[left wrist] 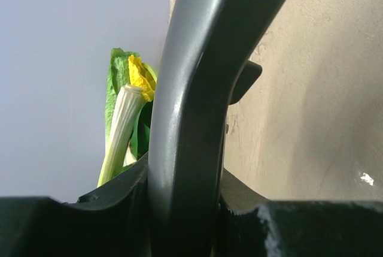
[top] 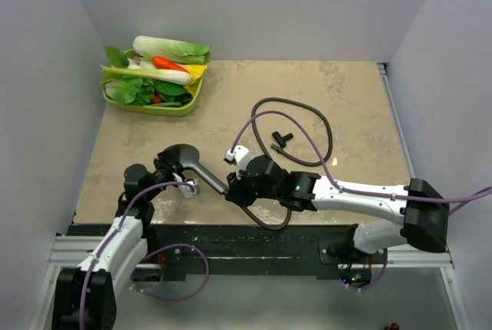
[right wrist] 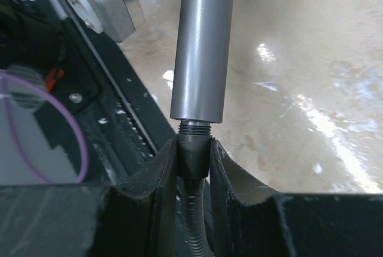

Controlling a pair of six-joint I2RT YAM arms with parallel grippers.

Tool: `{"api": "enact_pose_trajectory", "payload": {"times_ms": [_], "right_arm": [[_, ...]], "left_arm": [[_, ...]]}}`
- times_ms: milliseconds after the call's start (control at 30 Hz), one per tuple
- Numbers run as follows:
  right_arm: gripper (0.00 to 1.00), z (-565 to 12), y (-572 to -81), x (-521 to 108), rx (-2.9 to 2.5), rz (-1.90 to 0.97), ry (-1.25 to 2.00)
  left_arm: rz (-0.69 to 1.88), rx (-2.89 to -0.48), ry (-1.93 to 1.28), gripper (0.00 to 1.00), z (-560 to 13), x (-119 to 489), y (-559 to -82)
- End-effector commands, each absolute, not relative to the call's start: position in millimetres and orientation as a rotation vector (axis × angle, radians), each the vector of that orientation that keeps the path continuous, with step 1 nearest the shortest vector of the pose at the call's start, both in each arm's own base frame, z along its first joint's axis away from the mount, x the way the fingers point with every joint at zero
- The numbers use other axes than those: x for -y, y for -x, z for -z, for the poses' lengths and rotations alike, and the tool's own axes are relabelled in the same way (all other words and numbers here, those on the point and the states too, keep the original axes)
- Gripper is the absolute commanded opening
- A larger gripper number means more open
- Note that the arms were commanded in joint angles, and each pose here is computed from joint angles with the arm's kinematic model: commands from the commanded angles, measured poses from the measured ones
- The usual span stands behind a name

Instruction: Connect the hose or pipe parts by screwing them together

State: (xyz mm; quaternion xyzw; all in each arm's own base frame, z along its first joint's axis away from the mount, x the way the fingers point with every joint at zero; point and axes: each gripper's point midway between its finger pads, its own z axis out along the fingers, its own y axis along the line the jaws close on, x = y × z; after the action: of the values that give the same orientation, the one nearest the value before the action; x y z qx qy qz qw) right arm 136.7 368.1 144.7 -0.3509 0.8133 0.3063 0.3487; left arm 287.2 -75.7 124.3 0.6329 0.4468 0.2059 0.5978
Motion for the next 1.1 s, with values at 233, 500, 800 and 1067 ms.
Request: {"api": "enact_pose_trajectory", "payload": {"times_ms": [233, 500, 800, 1067], "right_arm": [[0.0, -197, -99, -396, -1.97, -1.73, 0.797], [0.0, -221, -99, -382, -1.762, -2.171, 0.573], [0.02, -206, -114, -371, -1.715, -2.221, 0.508], [0.95, -157, -183, -351, -2.135, -1.258, 0.682]], "left_arm": [[-0.526, -0.876, -1.415, 0.0, -174, 86, -293], [-0.534, -0.877, -1.411, 0.0, -175, 85, -293], [-0.537, -0.876, -1.403, 0.0, -178, 85, -295], [-0.537, -0.886, -1.4, 0.0, -177, 84, -295]]}}
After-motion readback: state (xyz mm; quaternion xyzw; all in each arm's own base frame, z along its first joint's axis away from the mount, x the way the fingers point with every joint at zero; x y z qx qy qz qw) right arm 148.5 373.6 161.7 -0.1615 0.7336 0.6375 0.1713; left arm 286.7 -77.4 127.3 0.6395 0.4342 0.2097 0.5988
